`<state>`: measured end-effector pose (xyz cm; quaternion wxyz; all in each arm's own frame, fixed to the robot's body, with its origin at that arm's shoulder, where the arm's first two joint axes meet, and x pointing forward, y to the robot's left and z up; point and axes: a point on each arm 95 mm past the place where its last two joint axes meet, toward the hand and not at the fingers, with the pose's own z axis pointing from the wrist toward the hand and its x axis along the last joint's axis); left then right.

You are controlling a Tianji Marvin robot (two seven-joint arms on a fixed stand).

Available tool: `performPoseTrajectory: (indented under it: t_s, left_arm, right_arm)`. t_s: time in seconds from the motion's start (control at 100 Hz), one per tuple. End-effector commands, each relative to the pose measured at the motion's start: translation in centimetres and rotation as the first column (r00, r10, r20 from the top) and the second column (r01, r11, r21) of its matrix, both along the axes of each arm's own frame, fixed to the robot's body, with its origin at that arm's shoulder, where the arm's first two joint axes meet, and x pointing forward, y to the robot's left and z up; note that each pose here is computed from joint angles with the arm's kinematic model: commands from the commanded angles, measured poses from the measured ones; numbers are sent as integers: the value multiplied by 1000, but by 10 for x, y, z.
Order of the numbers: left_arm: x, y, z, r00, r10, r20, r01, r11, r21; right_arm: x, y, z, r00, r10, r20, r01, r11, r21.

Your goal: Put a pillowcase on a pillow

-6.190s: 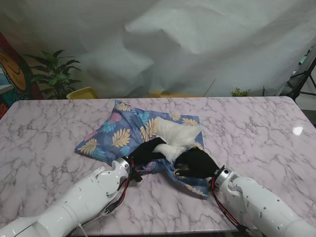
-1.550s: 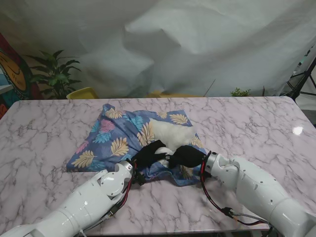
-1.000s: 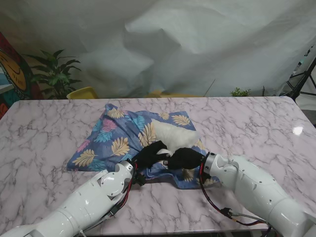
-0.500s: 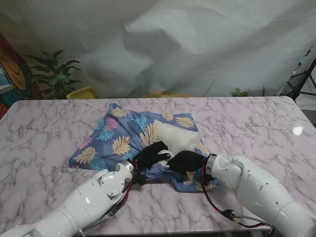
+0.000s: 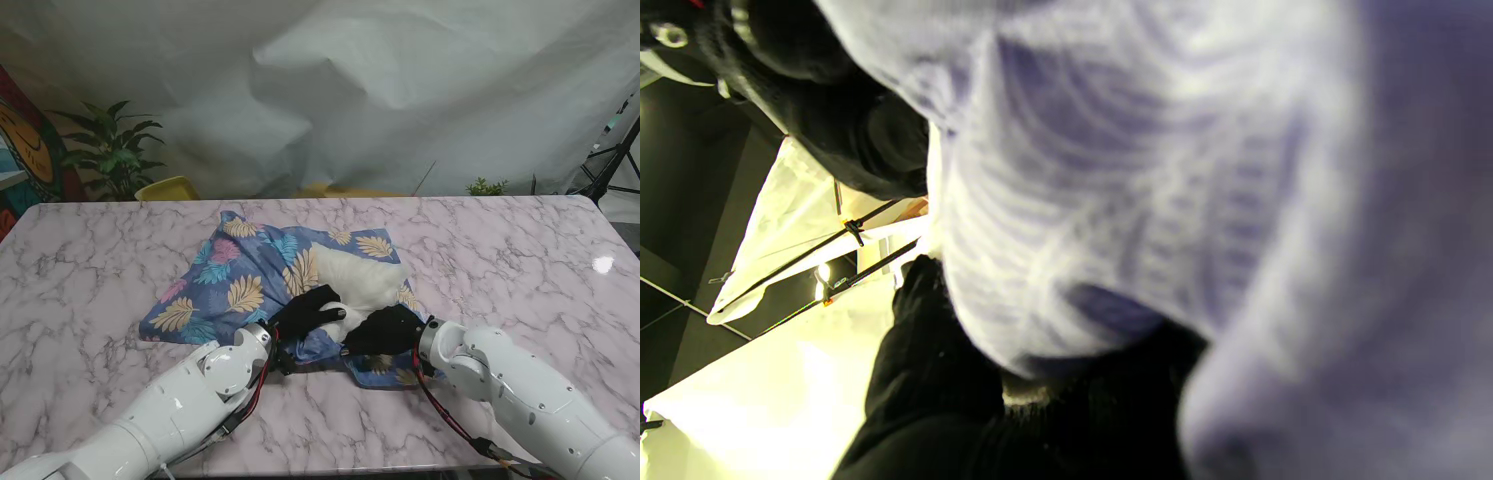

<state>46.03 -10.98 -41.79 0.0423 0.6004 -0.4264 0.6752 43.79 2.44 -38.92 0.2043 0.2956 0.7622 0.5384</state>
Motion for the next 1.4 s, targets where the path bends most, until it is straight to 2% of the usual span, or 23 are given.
performPoseTrajectory:
  t_s: [0.0,0.1,0.17,0.3,0.45,0.54,0.6,0.69,0.76,0.84,1.0,1.06,1.12,1.19,1.28,1.39]
  left_arm:
    - [-17,9,-30,997,-6,-81,11,998,60]
    - [-17,9,-30,997,-6,-82,11,998,61]
    - [-17,9,-30,997,-6,-82,12,998,64]
    - [-18,9,-30,997,-8,-83,14,998,67]
    - [-18,10,-30,996,-8,-84,14,998,69]
    - [-18,10,-31,996,-9,-85,15,997,70]
    - [-18,10,-31,996,-9,-85,15,997,71]
    - [-18,10,-31,996,-11,-88,17,997,73]
    - [-18,10,-31,996,-12,-91,18,997,74]
    - [-19,10,-31,996,-12,-93,19,997,75]
    - [-19,10,-31,995,-15,-95,22,997,75]
    - [-19,10,-31,995,-14,-95,21,997,75]
    - [-19,10,-31,995,-13,-95,20,997,74]
    - [-18,10,-31,996,-13,-94,20,997,75]
    - [-18,10,-30,996,-14,-91,21,997,76]
    - [-17,11,-30,996,-14,-89,21,997,77]
  right_arm:
    - [-17,-14,-26,996,-16,-84,12,999,-45]
    - [-19,-15,-23,999,-3,-52,0,999,-51]
    - [-20,-15,-21,1000,-4,-31,4,1000,-13]
    - [-23,-16,-17,998,-24,-50,26,999,27]
    - [-21,-20,-15,1000,-22,-21,23,997,67]
    - [-20,-21,-14,1000,-16,-2,16,994,112]
    - [-18,-22,-15,1000,-11,25,7,985,172]
    - [-16,-20,-16,999,2,52,-17,956,292]
    - [-16,-16,-16,999,9,54,-29,925,379]
    - [-18,-11,-16,1000,14,22,-23,882,470]
    - [-19,-5,-15,1000,-6,-21,17,801,599]
    - [-20,-3,-14,998,-11,-58,46,762,645]
    - [-21,-1,-15,993,0,-115,78,736,673]
    - [-23,1,-16,983,16,-184,117,717,687]
    - [-24,2,-15,960,45,-275,164,706,689]
    - [-26,1,-16,915,76,-395,236,694,680]
